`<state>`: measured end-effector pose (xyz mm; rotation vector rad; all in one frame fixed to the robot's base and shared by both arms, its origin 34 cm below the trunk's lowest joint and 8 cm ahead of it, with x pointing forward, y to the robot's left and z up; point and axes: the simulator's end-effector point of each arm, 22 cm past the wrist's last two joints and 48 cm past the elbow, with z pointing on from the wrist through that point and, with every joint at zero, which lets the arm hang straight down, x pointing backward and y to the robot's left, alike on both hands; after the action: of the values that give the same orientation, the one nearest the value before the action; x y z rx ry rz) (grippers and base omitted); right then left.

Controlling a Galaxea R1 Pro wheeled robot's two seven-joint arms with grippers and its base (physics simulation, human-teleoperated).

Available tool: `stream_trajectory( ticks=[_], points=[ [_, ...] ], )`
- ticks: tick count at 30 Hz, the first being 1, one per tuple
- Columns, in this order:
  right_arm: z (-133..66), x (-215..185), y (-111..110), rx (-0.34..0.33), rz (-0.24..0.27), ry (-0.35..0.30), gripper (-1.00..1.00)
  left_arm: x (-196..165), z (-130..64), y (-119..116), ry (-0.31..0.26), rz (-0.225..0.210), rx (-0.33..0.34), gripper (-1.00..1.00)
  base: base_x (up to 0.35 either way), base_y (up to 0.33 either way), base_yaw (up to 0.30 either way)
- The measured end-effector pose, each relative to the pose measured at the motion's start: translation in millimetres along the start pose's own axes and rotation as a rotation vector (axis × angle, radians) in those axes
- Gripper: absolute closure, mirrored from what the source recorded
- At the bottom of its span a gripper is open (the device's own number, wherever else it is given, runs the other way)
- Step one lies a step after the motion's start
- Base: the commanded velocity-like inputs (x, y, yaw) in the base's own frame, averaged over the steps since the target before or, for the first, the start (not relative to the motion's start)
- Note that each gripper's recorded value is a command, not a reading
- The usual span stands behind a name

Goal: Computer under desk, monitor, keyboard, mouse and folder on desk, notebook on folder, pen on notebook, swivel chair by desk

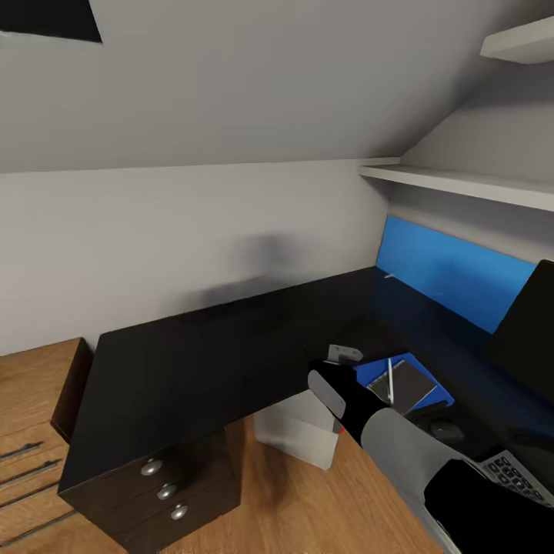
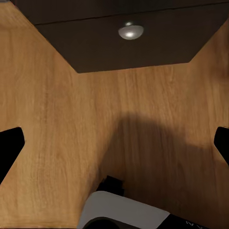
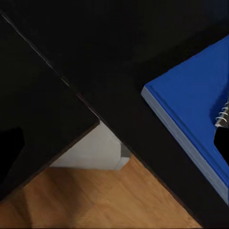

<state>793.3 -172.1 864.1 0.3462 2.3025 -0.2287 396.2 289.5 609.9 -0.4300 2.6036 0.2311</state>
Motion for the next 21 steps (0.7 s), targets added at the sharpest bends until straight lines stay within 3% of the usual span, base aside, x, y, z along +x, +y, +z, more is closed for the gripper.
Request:
stream_trajectory(
  ticks=[7,21],
  points=[
    [-2.6,12,8,-0.009,-0.007,-0.004,-1.00,19,1.1,6,0.038,0.011,-0.013,-1.00,-0.305,0.000,0.277],
    [-2.6,15,10,-0.014,-0.009,-0.003,-1.00,21,1.6,10,0.043,0.011,-0.020,-1.00,-0.334,0.000,0.279]
  ],
)
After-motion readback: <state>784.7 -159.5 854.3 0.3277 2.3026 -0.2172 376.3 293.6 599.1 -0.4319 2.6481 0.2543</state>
